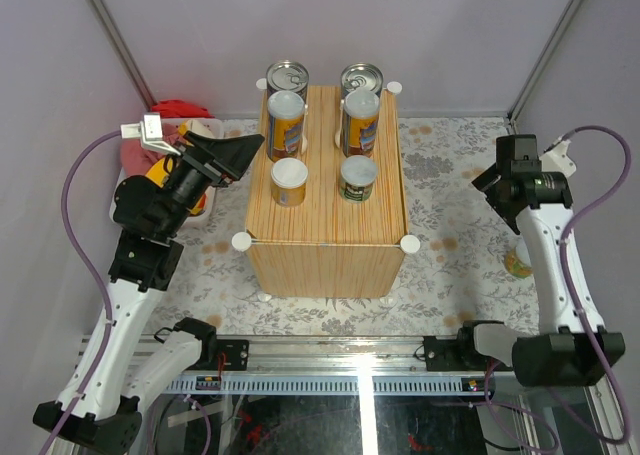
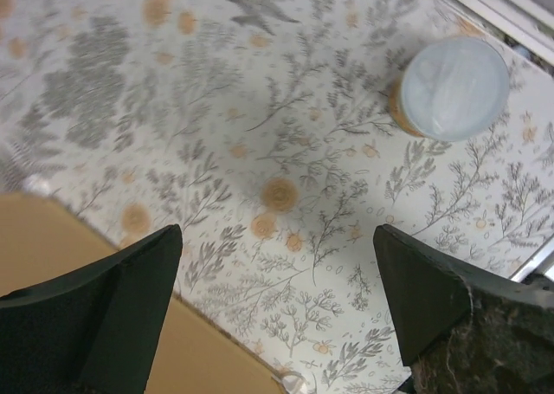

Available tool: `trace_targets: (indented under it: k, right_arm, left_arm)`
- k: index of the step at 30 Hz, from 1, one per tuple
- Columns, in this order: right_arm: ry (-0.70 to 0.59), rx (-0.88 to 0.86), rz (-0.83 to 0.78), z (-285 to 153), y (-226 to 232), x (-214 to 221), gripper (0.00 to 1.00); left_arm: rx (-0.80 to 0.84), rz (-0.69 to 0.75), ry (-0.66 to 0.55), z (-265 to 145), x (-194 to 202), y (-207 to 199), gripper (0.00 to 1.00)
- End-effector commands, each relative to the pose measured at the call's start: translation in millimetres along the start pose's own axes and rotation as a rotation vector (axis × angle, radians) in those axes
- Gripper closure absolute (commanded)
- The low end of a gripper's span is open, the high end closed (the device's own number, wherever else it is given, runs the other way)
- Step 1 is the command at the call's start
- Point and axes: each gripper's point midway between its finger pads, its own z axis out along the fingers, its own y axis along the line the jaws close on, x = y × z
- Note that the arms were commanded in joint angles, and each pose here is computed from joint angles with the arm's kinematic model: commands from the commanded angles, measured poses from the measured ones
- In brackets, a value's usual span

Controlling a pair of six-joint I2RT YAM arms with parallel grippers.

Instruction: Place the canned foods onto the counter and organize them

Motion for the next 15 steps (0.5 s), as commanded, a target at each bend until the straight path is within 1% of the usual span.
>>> trace_targets:
  k: [1, 6, 11, 15]
  right_arm:
    - [0.051, 0.072, 0.184, 39, -3, 0, 0.00]
    - [0.039, 0.194, 0.305, 57, -27, -11, 0.01]
    - [0.078, 0.300, 0.398, 81, -69, -3, 0.00]
    - [0.094, 0.380, 0.397, 95, -96, 11, 0.01]
  left_arm:
    - [0.053, 0.029, -0.011, -10, -8, -21, 0.06]
    - [0.048, 0.040, -0.017, -16, -8, -22, 0.06]
    - [0.045, 0.058, -0.024, -22, -11, -25, 0.05]
    - [0.041, 0.064, -0.029, -26, -13, -27, 0.05]
